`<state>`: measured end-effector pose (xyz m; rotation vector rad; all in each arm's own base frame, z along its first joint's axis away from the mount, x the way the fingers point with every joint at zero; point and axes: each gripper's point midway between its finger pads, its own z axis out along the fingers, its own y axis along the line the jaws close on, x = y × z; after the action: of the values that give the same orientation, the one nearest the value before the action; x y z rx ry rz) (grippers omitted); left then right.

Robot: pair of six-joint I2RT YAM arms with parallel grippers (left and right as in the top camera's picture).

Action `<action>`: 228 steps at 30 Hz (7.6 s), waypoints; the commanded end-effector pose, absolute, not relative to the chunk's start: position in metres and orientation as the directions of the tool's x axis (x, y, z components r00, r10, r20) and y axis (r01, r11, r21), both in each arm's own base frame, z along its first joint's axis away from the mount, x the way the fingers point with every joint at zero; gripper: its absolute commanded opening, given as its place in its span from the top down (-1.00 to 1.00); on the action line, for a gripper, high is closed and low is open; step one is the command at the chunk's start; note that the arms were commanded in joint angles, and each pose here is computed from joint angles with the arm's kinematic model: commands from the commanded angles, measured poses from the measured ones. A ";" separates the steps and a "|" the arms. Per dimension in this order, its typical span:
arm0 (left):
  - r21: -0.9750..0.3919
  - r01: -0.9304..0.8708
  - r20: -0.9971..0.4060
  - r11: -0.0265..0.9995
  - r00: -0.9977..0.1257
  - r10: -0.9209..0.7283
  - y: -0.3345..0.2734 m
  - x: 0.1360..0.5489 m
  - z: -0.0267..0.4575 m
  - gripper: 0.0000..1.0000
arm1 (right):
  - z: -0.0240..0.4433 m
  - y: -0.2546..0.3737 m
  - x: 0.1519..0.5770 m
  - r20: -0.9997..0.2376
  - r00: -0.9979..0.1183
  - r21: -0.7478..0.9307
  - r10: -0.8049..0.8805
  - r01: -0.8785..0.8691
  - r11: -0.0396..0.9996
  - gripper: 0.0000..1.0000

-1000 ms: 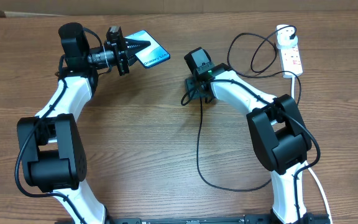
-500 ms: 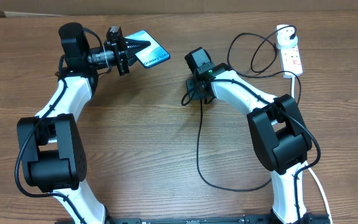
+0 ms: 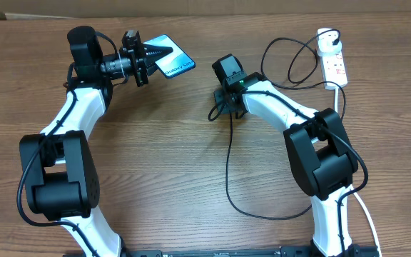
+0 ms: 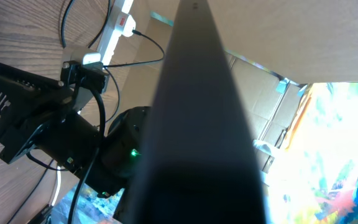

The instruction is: Plug charger to phone and switch on socket

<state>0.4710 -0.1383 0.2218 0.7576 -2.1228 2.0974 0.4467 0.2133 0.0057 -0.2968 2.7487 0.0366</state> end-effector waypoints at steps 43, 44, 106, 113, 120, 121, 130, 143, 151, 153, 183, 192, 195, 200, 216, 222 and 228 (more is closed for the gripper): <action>-0.934 -0.353 0.351 -0.046 -0.892 -0.285 -0.136 0.469 0.232 0.92 | 0.018 0.209 0.444 -0.364 -0.913 -0.020 -0.184 -0.189 0.982 0.25; -0.934 -0.353 0.351 -0.046 -0.892 -0.285 -0.137 0.469 0.232 0.92 | 0.017 0.209 0.441 -0.352 -0.918 -0.013 -0.182 -0.189 0.982 0.41; -0.943 -0.332 0.328 -0.041 -0.893 -0.310 -0.136 0.473 0.231 0.91 | 0.086 0.216 0.428 -0.402 -0.908 0.097 -0.116 -0.168 0.981 0.93; -0.969 -0.248 0.229 -0.011 -0.875 -0.428 -0.128 0.492 0.226 0.91 | 0.105 0.209 0.376 -0.253 -0.957 0.150 -0.141 -0.183 0.972 0.92; -0.978 -0.209 0.179 0.012 -0.866 -0.466 -0.126 0.499 0.224 0.92 | 0.179 0.207 0.313 -0.225 -0.955 0.290 -0.191 -0.253 0.923 0.93; -0.978 -0.209 0.180 0.012 -0.869 -0.460 -0.128 0.498 0.224 0.91 | 0.192 0.209 0.305 -0.243 -0.947 0.320 -0.212 -0.284 0.904 0.93; -0.975 -0.222 0.208 0.016 -0.932 -0.296 -0.169 0.470 0.228 0.92 | 0.259 0.205 0.254 -0.364 -0.891 0.396 -0.271 -0.411 0.821 0.93; -0.970 -0.242 0.229 0.017 -0.939 -0.256 -0.185 0.463 0.229 0.91 | 0.230 0.197 0.266 -0.314 -0.908 0.320 -0.276 -0.375 0.870 0.92; -0.957 -0.289 0.264 0.017 -0.896 -0.358 -0.158 0.478 0.216 0.91 | 0.175 0.212 0.294 -0.268 -0.926 0.313 -0.266 -0.345 0.885 -0.10; -0.944 -0.330 0.301 0.013 -0.876 -0.376 -0.151 0.479 0.210 0.91 | 0.160 0.212 0.307 -0.267 -0.933 0.290 -0.243 -0.318 0.903 -0.11; -0.940 -0.340 0.310 0.015 -0.873 -0.377 -0.145 0.478 0.207 0.92 | 0.009 0.253 0.351 -0.244 -0.880 -0.093 -0.407 -0.396 0.913 0.24; -0.939 -0.343 0.316 0.010 -0.875 -0.366 -0.144 0.476 0.208 0.92 | 0.005 0.257 0.357 -0.269 -0.872 -0.102 -0.408 -0.396 0.913 0.23; -0.939 -0.343 0.316 0.010 -0.875 -0.367 -0.143 0.476 0.208 0.92 | 0.006 0.258 0.359 -0.274 -0.864 -0.105 -0.422 -0.409 0.906 0.23; -0.939 -0.343 0.316 0.010 -0.875 -0.366 -0.143 0.476 0.208 0.92 | 0.007 0.261 0.363 -0.294 -0.857 -0.104 -0.422 -0.410 0.906 0.23; -0.938 -0.346 0.321 0.008 -0.876 -0.360 -0.143 0.475 0.209 0.91 | 0.002 0.248 0.369 -0.284 -0.880 -0.069 -0.382 -0.379 0.923 0.40; -0.938 -0.347 0.321 0.007 -0.877 -0.357 -0.143 0.475 0.209 0.91 | 0.002 0.253 0.367 -0.281 -0.880 -0.034 -0.382 -0.389 0.921 0.40; -0.937 -0.350 0.325 0.006 -0.878 -0.351 -0.144 0.474 0.210 0.92 | 0.002 0.256 0.369 -0.292 -0.878 -0.026 -0.380 -0.390 0.921 0.41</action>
<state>0.4783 -0.1441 0.1969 0.8544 -2.2307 2.0444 0.3707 0.2559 0.0064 -0.5685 2.7780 0.0333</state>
